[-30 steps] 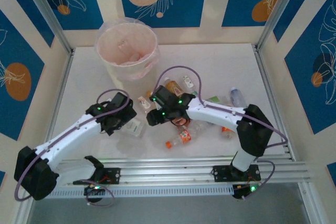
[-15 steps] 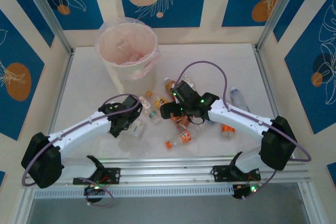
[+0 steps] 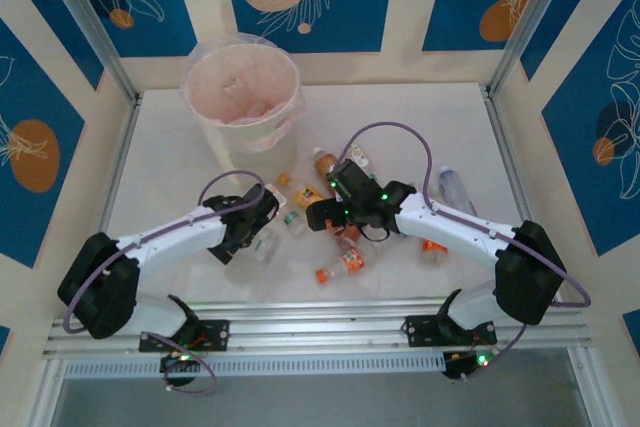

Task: Put the plastic bottles in the bin

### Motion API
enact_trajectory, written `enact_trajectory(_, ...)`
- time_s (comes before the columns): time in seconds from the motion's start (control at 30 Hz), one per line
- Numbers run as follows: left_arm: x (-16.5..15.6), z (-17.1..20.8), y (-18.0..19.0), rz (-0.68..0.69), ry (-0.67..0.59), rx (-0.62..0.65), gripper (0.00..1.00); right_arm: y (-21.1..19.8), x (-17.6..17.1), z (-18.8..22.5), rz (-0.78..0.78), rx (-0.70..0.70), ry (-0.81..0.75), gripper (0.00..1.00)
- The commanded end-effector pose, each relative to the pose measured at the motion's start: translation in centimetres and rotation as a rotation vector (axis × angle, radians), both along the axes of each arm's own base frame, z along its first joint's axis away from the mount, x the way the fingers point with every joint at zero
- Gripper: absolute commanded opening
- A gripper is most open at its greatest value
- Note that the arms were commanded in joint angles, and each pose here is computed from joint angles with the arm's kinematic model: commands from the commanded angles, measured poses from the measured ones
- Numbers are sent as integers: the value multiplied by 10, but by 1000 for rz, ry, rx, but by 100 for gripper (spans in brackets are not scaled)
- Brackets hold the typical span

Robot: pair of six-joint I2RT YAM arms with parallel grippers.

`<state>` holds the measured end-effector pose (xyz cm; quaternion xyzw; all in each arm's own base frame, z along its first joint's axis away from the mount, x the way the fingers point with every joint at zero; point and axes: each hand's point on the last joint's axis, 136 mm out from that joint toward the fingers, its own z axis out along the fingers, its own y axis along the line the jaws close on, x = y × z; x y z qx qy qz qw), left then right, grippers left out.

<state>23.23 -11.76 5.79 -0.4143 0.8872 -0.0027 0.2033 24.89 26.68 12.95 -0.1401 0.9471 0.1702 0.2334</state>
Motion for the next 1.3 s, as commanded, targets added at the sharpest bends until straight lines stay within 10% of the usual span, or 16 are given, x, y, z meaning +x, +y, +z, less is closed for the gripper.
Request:
enact_trajectory(0.0, -3, -14, 0, -3, 38, 7, 100, 1, -1, 0, -10, 21, 10, 99)
enact_trajectory(0.83, -25, -74, 0, -127, 234, 15, 99, 0, 3, 3, -27, -10, 3, 99)
enact_trajectory(1.27, -15, -27, 8, -214, 161, 74, 70, -15, 8, 16, -84, -46, -50, 99)
